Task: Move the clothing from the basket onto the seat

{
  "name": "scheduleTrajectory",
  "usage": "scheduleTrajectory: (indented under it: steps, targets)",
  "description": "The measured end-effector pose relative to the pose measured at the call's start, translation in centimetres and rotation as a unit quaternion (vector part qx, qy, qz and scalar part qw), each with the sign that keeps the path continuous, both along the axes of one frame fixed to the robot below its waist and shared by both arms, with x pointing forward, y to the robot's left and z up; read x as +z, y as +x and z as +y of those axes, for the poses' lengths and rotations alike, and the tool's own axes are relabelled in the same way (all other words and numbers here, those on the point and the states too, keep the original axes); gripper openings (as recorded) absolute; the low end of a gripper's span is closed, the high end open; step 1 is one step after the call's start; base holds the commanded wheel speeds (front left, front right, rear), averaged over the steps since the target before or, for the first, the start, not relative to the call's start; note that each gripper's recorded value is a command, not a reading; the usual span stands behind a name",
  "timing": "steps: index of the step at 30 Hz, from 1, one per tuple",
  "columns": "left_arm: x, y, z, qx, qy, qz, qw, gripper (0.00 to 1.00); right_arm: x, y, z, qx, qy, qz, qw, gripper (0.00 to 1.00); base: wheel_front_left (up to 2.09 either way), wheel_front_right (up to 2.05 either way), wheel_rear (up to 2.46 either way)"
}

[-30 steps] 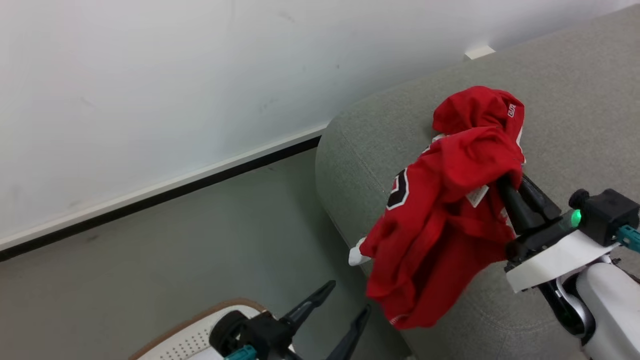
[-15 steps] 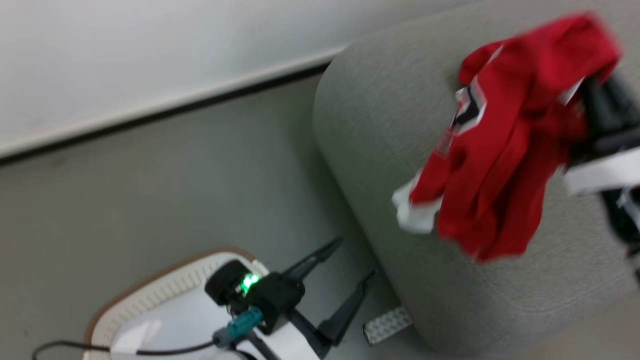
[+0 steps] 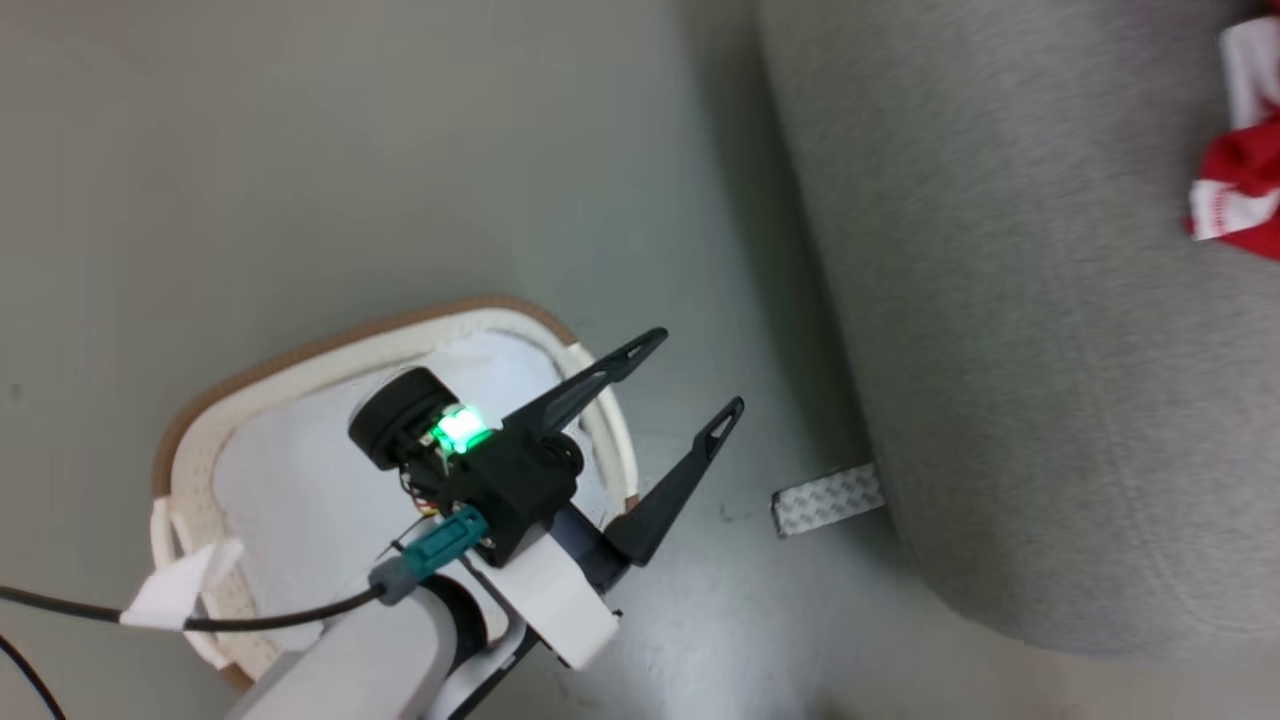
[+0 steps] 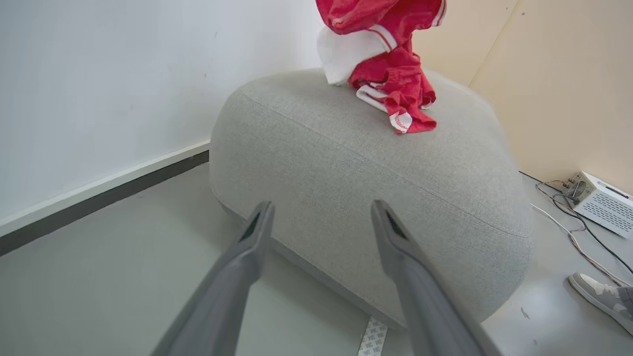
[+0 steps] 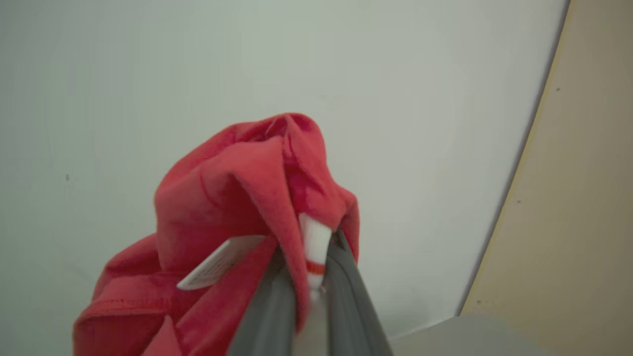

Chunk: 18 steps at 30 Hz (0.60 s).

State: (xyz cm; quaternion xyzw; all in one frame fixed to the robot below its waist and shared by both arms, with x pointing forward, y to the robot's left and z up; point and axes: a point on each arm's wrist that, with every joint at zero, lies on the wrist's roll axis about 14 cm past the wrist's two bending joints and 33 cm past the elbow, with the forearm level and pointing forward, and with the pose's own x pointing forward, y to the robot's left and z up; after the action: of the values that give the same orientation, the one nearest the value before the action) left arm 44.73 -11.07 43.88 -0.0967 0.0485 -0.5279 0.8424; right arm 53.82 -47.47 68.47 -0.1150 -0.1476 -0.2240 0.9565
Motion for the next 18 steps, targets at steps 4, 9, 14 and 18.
scheduleTrajectory:
  steps: [4,9,14,18]
  targets:
    - [-2.7,1.0,1.4,0.022,0.011,0.028,0.999,1.00,-6.5,0.9,-2.2,-0.045,0.030,0.043,0.998,0.00,0.00,0.00,0.00]
    - [-4.4,1.5,2.4,0.038,0.022,0.045,0.998,1.00,-17.6,-2.0,-2.8,-0.090,0.099,0.131,0.982,0.00,0.00,0.00,0.00]
    - [-3.9,1.5,2.2,0.043,0.025,0.045,0.998,1.00,-21.8,-6.2,-1.9,-0.110,0.127,0.170,0.971,0.45,0.00,0.00,0.00]
    - [-3.2,2.0,2.6,0.056,0.027,0.036,0.997,1.00,-22.5,-8.4,-0.6,-0.110,0.141,0.162,0.971,1.00,0.00,0.00,0.00]
